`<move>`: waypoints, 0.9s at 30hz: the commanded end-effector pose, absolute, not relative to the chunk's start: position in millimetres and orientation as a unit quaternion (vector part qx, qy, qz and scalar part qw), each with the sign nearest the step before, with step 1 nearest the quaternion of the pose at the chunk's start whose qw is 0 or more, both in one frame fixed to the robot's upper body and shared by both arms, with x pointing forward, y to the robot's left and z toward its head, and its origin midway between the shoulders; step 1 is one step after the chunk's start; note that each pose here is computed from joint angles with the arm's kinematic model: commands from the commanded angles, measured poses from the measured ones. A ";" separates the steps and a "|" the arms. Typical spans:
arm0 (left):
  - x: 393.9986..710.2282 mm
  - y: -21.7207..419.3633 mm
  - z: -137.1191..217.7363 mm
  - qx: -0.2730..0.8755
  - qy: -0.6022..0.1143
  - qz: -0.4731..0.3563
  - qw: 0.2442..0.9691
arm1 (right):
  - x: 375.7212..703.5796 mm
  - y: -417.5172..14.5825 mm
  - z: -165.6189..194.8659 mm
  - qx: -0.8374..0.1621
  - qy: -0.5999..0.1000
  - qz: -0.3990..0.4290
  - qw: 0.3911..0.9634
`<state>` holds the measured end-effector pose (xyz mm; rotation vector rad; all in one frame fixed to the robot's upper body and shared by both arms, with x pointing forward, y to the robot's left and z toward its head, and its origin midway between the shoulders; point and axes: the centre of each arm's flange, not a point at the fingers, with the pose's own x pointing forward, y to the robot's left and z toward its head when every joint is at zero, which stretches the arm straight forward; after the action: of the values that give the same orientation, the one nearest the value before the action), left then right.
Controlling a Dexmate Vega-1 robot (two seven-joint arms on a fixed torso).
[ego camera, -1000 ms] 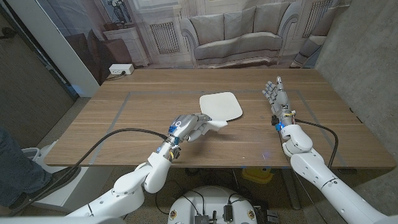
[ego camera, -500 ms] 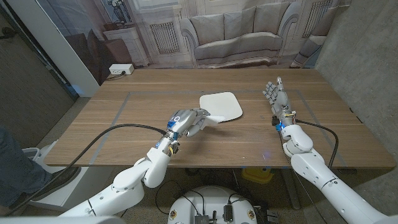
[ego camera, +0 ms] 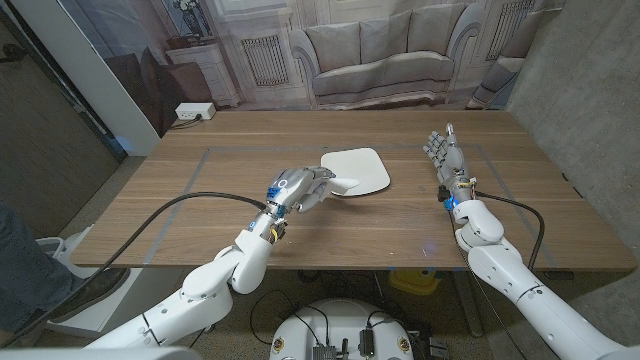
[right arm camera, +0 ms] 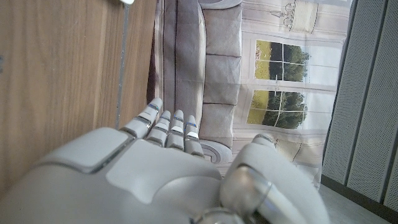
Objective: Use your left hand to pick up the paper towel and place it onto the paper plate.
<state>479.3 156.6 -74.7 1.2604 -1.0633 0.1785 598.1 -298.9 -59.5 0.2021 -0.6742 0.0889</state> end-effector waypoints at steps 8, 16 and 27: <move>488.0 165.6 -60.1 0.559 -0.473 0.096 0.674 | 601.7 -295.6 -61.2 0.101 -0.326 0.046 0.939; 495.0 168.3 -52.4 0.555 -0.474 0.096 0.677 | 600.6 -297.1 -61.1 0.100 -0.326 0.045 0.939; 504.7 172.0 -45.2 0.552 -0.474 0.102 0.679 | 597.2 -298.8 -61.0 0.099 -0.328 0.043 0.938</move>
<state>496.4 168.7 -52.9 1.2491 -1.0614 0.2196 600.4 -296.8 -61.4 0.2034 -0.6664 0.0930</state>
